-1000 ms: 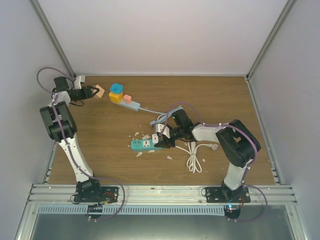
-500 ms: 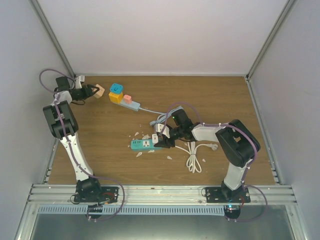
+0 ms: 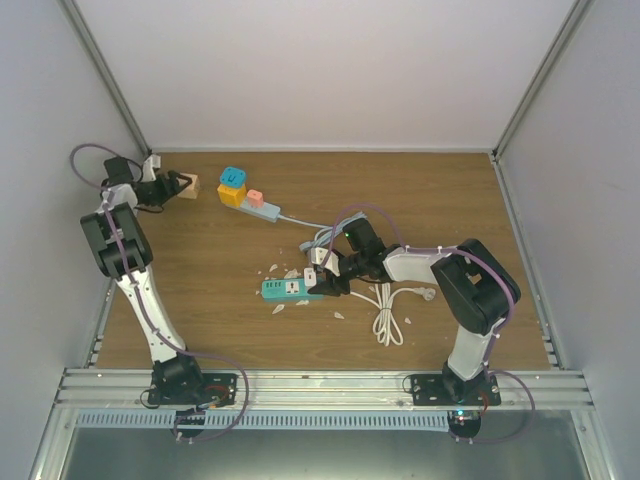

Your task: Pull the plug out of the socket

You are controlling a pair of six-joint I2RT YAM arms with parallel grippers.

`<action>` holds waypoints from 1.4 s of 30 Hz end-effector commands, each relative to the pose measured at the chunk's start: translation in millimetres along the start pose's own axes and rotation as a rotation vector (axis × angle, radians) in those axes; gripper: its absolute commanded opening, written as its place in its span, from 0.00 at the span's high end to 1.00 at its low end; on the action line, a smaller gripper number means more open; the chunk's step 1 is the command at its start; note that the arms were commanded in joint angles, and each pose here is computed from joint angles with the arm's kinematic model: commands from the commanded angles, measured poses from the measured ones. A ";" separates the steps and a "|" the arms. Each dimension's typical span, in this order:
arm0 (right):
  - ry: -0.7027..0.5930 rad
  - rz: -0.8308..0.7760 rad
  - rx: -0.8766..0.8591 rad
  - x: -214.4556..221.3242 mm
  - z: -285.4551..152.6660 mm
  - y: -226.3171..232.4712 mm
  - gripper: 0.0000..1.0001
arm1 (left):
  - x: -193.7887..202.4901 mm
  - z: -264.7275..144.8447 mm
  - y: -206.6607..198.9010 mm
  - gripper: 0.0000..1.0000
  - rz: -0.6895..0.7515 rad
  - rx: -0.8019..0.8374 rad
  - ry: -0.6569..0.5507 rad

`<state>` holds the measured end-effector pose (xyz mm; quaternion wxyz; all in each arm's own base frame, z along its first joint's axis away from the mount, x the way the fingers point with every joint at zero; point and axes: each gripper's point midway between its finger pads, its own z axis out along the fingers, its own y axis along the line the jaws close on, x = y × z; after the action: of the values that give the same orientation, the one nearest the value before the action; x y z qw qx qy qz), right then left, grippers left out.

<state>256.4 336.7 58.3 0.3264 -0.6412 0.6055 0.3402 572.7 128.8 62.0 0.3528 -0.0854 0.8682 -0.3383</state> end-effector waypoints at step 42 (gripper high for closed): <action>-0.038 0.023 0.041 13.2 -31.8 5.6 0.20 | 249.1 -70.0 -324.6 0.04 1.198 0.471 0.239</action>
<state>248.9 304.3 54.3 0.3222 -0.6229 0.6301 0.3334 326.4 -148.3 174.9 0.3688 0.4693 0.7476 -0.2914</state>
